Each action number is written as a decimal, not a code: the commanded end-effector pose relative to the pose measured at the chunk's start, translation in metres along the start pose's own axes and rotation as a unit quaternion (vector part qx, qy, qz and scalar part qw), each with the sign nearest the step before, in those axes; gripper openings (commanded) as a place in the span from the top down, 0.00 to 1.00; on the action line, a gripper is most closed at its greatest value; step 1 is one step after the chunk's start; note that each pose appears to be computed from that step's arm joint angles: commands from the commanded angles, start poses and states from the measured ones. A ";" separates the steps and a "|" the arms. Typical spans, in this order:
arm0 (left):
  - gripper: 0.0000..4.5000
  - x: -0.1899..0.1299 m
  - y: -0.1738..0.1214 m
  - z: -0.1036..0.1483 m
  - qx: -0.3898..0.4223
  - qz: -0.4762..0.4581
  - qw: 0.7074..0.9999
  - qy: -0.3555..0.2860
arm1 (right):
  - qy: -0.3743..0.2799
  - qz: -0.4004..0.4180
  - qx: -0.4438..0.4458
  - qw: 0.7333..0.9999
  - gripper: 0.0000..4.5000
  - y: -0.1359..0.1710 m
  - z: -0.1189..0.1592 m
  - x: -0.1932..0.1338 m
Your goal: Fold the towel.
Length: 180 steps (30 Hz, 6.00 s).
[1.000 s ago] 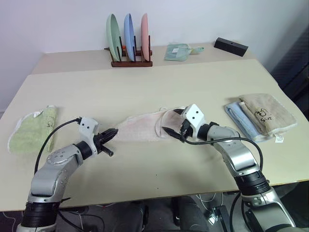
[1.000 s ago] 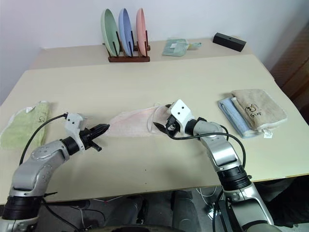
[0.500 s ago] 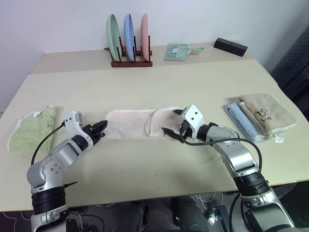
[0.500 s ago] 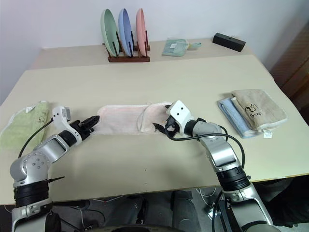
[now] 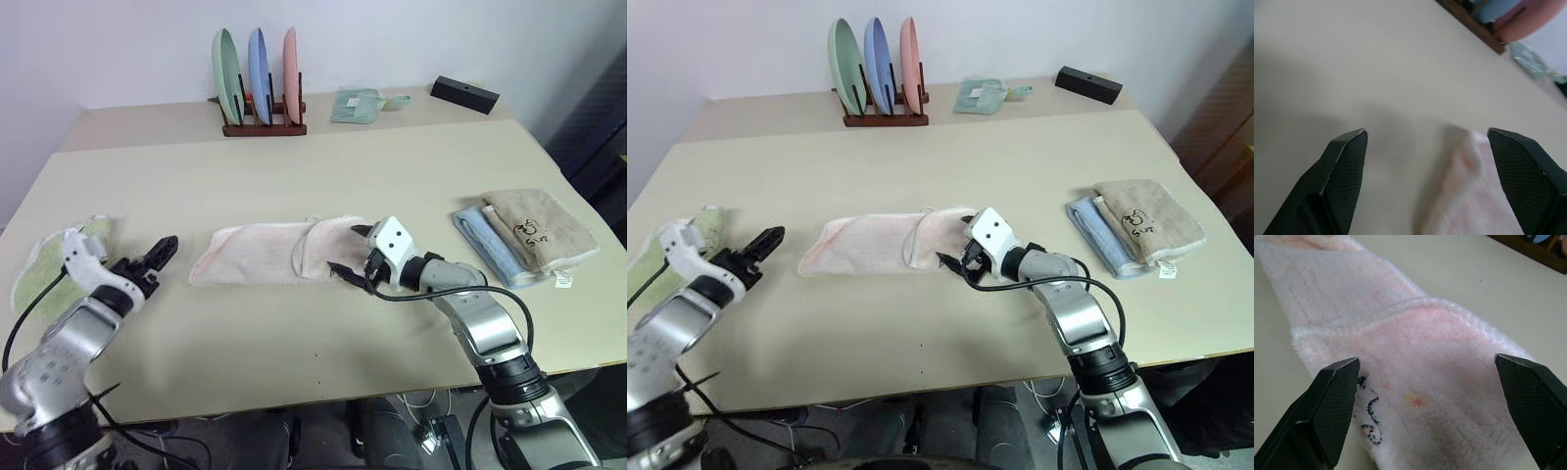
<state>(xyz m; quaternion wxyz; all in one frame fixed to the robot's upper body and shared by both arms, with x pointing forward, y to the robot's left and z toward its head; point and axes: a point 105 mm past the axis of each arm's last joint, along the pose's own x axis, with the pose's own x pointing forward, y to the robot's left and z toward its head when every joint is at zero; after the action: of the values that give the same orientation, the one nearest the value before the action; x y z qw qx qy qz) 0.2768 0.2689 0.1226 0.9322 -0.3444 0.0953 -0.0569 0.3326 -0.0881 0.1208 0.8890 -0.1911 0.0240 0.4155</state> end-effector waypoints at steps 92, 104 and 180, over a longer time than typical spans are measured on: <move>1.00 0.061 -0.122 -0.020 0.353 -0.239 0.904 0.033 | -0.087 -0.014 -0.033 0.996 0.99 -0.029 0.068 -0.006; 1.00 0.092 -0.095 -0.085 0.359 -0.226 0.897 0.121 | 0.005 0.073 0.071 0.995 0.99 0.032 0.007 0.058; 0.41 -0.021 0.074 0.063 -0.144 0.300 0.871 -0.362 | -0.031 0.048 -0.082 0.995 0.00 0.001 0.029 0.000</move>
<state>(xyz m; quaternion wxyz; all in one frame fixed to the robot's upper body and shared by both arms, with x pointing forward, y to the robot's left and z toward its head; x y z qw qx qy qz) 0.2798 0.3639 0.1101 0.8147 -0.4331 -0.1122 0.3690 0.3303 -0.0821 0.1385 0.8542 -0.2428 -0.0049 0.4597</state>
